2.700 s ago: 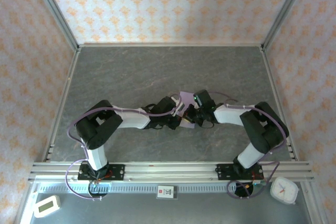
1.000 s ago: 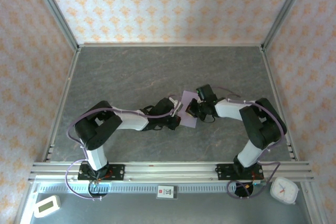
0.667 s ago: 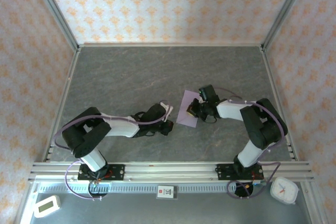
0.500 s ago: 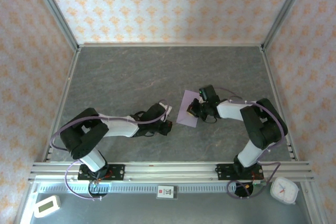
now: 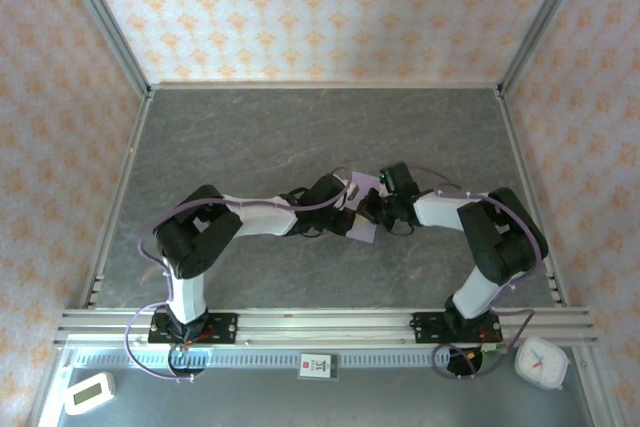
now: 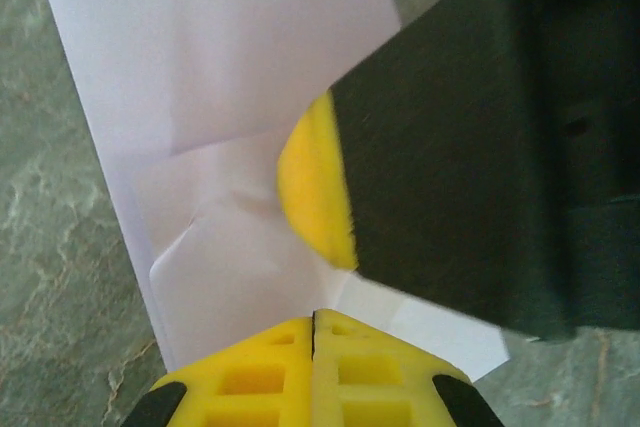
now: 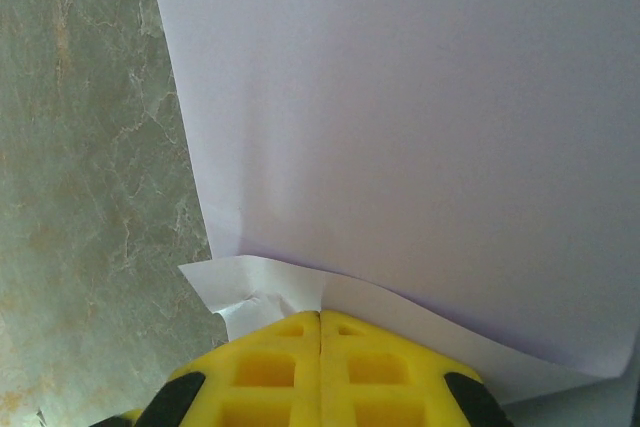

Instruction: Fold a paper plane with a square sheet of paper (pick it up from the middle)

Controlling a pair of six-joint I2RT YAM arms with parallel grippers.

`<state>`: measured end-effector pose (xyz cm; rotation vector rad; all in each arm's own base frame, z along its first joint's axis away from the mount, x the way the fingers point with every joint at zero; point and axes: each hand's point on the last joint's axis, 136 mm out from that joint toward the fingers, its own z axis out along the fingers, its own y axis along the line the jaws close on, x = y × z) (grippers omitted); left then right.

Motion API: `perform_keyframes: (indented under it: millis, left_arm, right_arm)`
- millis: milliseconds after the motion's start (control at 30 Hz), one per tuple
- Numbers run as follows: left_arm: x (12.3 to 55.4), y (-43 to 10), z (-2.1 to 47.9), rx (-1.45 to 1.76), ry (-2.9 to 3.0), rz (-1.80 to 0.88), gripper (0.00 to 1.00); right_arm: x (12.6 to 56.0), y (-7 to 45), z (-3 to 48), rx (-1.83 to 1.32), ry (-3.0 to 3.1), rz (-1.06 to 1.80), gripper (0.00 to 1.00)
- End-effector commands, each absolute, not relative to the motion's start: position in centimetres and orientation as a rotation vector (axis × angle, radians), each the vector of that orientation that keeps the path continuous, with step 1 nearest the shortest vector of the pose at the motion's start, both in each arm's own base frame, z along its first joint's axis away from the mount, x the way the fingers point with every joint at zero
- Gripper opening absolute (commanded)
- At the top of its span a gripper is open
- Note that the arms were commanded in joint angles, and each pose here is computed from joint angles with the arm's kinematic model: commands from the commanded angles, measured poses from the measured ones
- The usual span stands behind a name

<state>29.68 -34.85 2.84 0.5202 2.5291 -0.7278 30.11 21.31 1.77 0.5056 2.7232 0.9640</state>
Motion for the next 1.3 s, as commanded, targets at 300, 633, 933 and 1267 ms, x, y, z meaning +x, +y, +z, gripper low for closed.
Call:
perform_keyframes:
  millis: [300,633,933,1267]
  left_arm:
    - [24.6,-29.7,-0.5,0.412,2.669,-0.714,0.00]
    - [29.8,-33.2,7.4,0.371,2.501,-0.773,0.00]
    - [31.6,-33.5,5.5,0.488,2.524,-0.692,0.00]
    - [31.4,-31.8,9.3,0.390,2.430,-0.713,0.00]
  right_arm:
    - [32.6,19.0,3.9,0.507,2.739,0.874,0.00]
    - [33.0,17.8,7.7,0.553,2.636,0.923,0.00]
    - [27.9,16.9,5.8,0.663,2.640,0.989,0.08]
    - [24.6,16.4,4.3,0.729,2.651,0.983,0.10]
